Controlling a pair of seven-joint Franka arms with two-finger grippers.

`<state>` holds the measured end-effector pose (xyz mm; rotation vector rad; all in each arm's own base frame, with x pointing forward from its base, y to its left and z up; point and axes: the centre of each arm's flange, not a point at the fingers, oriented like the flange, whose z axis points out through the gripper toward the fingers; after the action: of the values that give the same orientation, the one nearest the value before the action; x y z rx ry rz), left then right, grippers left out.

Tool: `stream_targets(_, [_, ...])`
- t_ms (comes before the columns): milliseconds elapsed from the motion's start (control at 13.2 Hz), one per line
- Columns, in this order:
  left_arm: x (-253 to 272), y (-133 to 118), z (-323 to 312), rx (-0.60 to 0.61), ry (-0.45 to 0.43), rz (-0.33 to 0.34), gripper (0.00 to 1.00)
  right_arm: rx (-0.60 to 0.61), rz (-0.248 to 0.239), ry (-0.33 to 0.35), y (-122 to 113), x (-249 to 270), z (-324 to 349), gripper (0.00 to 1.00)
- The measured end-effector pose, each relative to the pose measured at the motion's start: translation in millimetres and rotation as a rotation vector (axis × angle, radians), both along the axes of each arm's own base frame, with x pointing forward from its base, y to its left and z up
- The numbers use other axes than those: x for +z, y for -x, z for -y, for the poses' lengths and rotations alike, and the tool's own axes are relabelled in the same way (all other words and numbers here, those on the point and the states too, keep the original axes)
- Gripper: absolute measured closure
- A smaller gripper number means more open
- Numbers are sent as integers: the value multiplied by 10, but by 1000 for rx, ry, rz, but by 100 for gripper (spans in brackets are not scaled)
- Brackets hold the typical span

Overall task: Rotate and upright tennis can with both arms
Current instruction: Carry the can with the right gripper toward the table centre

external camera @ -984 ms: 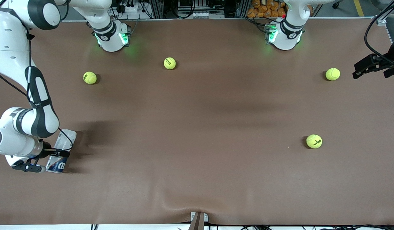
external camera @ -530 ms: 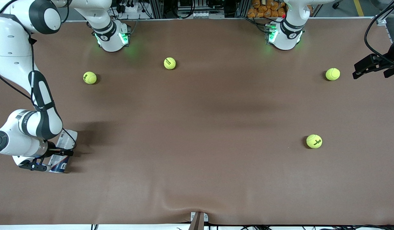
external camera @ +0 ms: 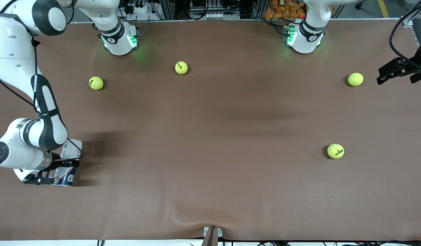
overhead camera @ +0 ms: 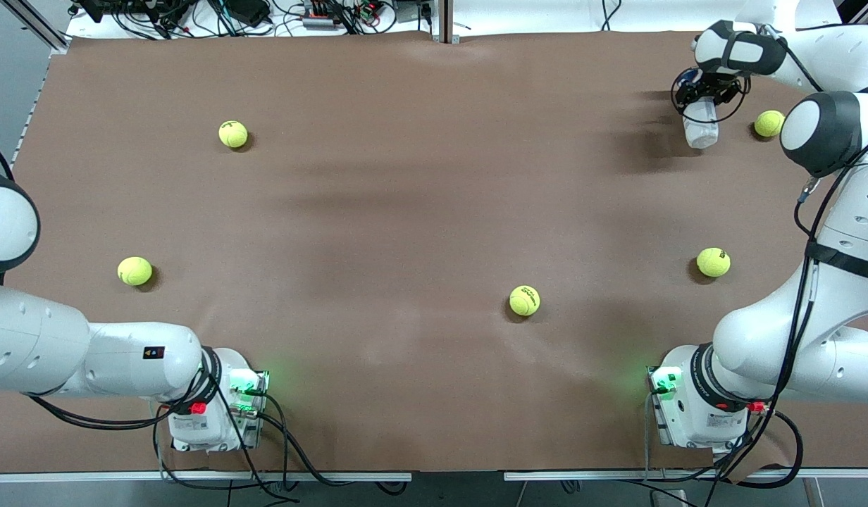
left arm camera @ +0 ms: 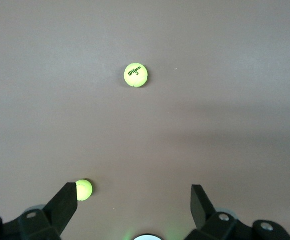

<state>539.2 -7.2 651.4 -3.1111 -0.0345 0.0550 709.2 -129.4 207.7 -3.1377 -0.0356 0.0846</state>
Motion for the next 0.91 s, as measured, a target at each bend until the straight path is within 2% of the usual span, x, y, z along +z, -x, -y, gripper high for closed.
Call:
stream_targets(227, [0,0,-1,0,0,0,0,50,-43,-16,-99,280,-281,23])
stream_targets(530, [0,0,-18,3,0,0,0,210,-21,-22,-268,701,-1423,21])
stream_targets(681, [0,0,-22,4,0,0,0,311,-25,-29,-198,919,-2174,18])
stream_targets(909, [-3,-1,-27,5,0,-1,0,476,20,-37,56,1396,-3364,18])
